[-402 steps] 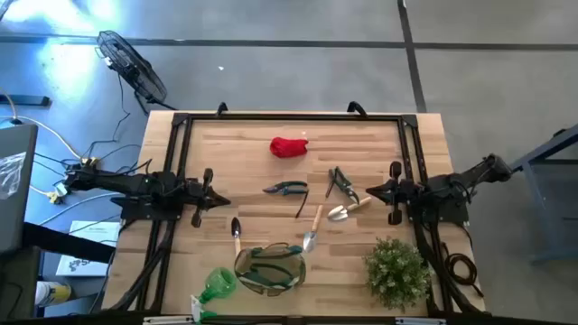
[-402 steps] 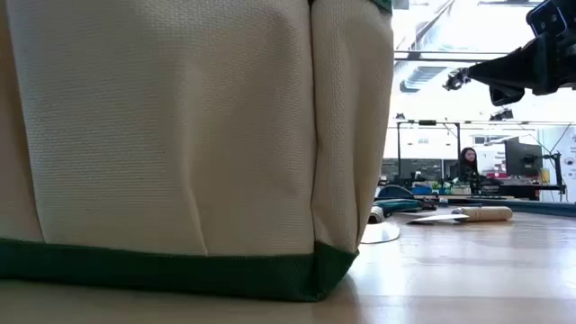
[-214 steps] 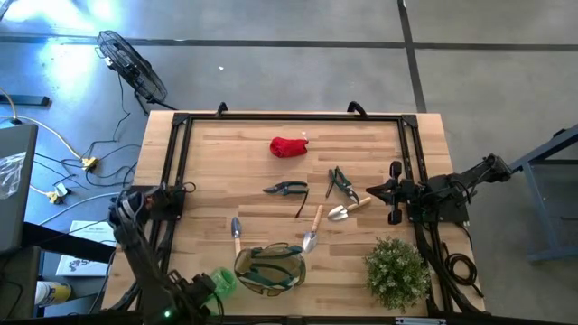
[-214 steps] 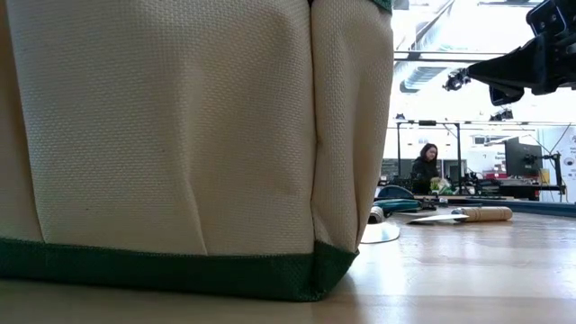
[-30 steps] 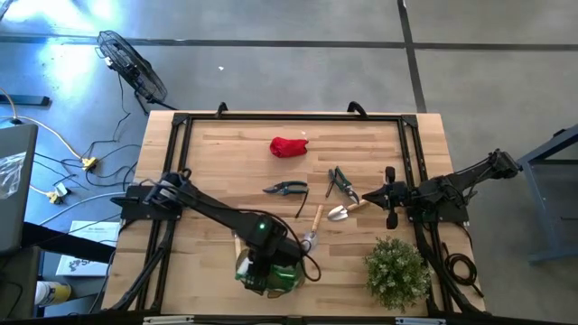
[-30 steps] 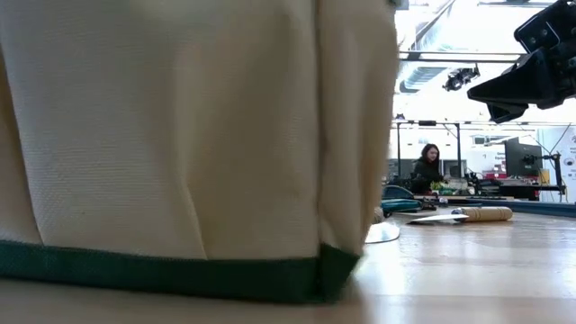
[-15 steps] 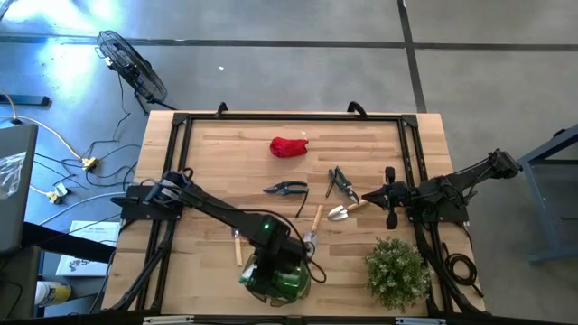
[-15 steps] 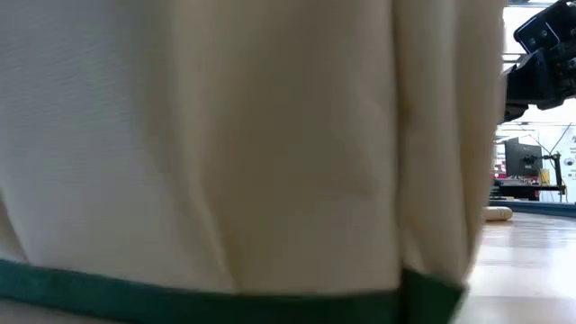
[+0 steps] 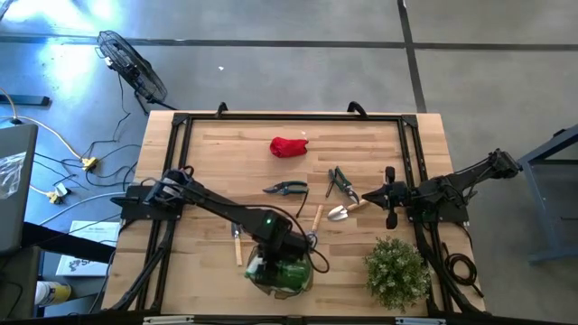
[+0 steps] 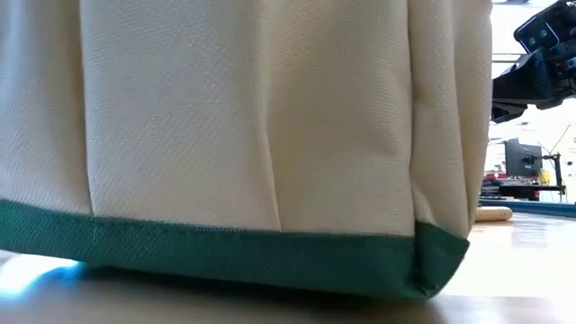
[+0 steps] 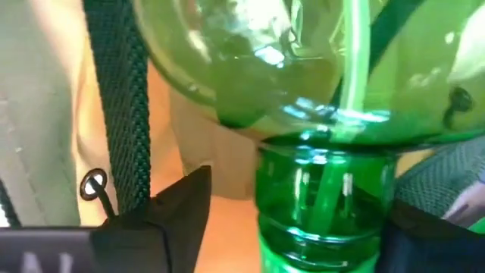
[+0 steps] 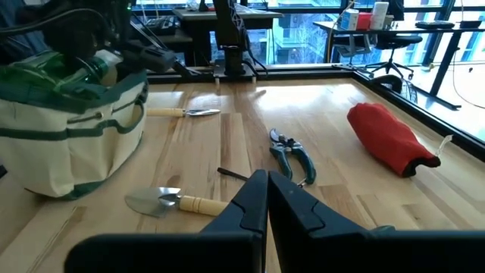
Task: Pick & Place Garden tools in Gardening bag
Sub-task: Put the green spray bottle into the green gardening bag
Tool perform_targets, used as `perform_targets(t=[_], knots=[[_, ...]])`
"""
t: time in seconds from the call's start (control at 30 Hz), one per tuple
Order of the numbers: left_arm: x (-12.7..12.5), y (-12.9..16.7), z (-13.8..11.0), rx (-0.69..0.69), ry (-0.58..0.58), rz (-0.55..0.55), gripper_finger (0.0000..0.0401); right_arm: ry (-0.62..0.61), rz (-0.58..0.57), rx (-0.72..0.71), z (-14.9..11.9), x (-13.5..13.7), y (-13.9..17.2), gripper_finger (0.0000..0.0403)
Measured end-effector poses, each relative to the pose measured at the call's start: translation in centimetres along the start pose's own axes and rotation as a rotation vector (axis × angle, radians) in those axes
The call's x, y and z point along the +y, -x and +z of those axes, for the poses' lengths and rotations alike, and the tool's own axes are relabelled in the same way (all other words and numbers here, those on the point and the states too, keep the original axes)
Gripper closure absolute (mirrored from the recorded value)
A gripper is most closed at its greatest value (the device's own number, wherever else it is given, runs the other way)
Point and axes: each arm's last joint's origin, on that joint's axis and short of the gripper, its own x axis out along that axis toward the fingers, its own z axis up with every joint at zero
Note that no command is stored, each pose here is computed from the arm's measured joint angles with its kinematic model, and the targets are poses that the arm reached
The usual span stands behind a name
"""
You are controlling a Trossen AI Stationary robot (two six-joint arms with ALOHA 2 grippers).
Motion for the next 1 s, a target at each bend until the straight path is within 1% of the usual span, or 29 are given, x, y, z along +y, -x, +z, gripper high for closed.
perform_targets(t=[0.23, 0.37, 0.53, 0.73, 0.9, 1.0], knots=[[0.05, 0.00, 0.08, -0.014, 0.021, 0.027, 0.0143, 0.000, 0.000, 0.000, 0.00, 0.00, 0.00, 0.0400], [0.03, -0.01, 0.07, -0.014, 0.082, 0.025, 0.0142, 0.000, 0.000, 0.000, 0.00, 0.00, 0.00, 0.0400], [0.01, 0.02, -0.16, 0.018, 0.180, -0.007, 0.0142, 0.000, 0.000, 0.000, 0.00, 0.00, 0.00, 0.0400], [-0.01, 0.05, -0.11, 0.011, 0.176, -0.005, 0.0141, -0.002, 0.000, 0.000, 0.00, 0.00, 0.00, 0.0400], [0.17, 0.05, -0.02, -0.017, 0.170, 0.058, 0.0141, -0.007, 0.000, 0.000, 0.01, 0.00, 0.00, 0.0400], [0.19, 0.06, -0.01, -0.020, 0.170, 0.064, 0.0141, -0.007, 0.000, 0.000, 0.01, 0.00, 0.00, 0.0400]])
